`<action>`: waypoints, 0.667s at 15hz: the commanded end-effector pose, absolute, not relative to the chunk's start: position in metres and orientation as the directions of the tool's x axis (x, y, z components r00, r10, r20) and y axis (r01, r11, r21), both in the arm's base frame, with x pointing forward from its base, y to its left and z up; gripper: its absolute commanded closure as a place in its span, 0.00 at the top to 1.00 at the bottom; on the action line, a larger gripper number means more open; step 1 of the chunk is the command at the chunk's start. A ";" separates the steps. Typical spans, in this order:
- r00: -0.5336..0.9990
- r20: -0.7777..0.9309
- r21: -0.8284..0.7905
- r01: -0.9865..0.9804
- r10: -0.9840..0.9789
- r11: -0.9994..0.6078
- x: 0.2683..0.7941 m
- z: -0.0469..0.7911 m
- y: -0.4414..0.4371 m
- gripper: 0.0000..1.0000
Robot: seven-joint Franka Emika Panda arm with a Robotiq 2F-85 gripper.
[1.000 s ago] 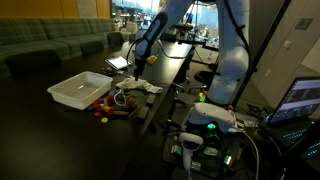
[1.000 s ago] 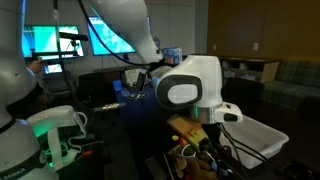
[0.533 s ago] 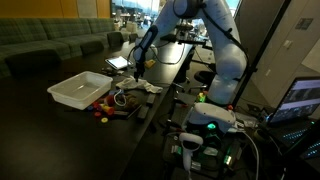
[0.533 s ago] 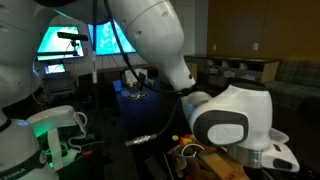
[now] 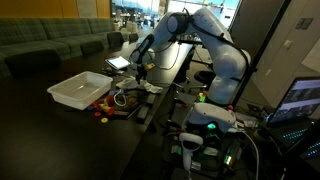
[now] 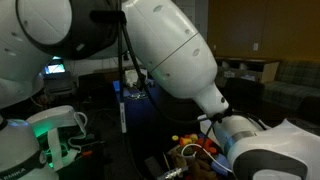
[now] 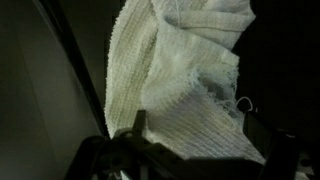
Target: Pick up the towel from the countertop, sweep the objects to the left and put the towel in the container.
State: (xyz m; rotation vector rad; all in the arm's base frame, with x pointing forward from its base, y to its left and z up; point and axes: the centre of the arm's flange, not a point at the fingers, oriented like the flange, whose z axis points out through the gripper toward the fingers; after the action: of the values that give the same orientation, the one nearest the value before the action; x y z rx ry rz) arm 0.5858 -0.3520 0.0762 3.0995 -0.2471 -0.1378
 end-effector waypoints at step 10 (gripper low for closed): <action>0.975 -0.214 -0.097 -0.076 -0.054 -0.992 0.600 0.055 -0.340 1.00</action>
State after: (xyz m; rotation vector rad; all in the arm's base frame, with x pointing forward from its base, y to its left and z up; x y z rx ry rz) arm 0.5940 -0.3407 0.0616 3.1904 -0.1482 -0.3234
